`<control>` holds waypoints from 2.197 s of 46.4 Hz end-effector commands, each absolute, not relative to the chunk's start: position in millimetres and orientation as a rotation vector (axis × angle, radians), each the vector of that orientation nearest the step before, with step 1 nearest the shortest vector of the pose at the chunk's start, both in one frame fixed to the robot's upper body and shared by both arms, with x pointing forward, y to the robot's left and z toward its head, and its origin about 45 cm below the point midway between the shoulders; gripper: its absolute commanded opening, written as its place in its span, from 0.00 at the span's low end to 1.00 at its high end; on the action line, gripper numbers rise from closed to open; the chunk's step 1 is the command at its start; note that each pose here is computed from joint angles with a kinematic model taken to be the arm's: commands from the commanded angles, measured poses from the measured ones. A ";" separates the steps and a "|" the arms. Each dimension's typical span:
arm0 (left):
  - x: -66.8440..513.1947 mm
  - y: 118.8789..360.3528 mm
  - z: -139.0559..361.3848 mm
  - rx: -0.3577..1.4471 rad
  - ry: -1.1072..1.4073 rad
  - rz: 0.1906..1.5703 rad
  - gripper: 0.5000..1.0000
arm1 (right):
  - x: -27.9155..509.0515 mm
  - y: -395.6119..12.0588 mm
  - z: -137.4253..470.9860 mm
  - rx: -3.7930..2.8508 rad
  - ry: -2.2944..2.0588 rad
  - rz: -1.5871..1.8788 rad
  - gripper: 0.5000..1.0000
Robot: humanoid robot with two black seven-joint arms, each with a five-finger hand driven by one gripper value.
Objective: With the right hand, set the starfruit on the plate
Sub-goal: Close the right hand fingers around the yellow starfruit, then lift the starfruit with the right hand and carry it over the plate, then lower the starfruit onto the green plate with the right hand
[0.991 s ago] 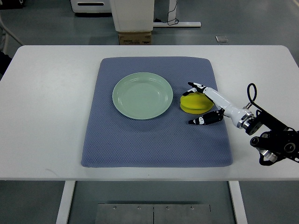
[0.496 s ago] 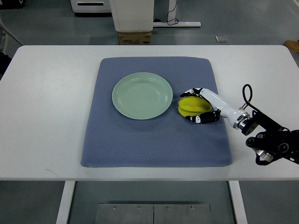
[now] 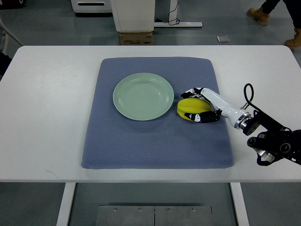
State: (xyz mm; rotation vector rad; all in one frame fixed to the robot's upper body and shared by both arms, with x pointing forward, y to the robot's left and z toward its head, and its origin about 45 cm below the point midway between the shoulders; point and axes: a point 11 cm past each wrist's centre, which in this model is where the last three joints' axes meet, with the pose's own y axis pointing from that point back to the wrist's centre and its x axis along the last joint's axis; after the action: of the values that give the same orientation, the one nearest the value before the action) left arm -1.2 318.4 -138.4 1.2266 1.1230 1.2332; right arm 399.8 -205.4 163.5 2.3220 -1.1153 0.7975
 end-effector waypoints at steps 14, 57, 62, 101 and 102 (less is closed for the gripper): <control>-1.2 318.4 -138.4 1.228 1.122 1.232 1.00 | 409.4 -209.8 175.2 2.315 -1.184 0.784 0.00; -1.1 318.4 -138.4 1.226 1.124 1.234 1.00 | 454.2 -210.5 261.5 2.377 -1.221 0.886 0.00; -1.2 318.4 -138.4 1.227 1.123 1.233 1.00 | 455.5 -188.9 258.2 2.426 -1.217 0.853 0.00; -1.2 318.4 -138.4 1.227 1.123 1.233 1.00 | 468.9 -96.1 228.2 2.491 -1.110 0.854 0.00; -1.2 318.4 -138.4 1.228 1.122 1.232 1.00 | 468.9 -97.4 226.6 2.487 -1.107 0.851 0.00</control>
State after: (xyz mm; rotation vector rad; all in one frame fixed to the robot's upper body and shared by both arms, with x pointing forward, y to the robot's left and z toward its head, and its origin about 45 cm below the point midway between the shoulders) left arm -1.4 318.2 -138.4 1.2271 1.1232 1.2320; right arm 468.9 -93.1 231.9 2.4981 -1.1082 0.8612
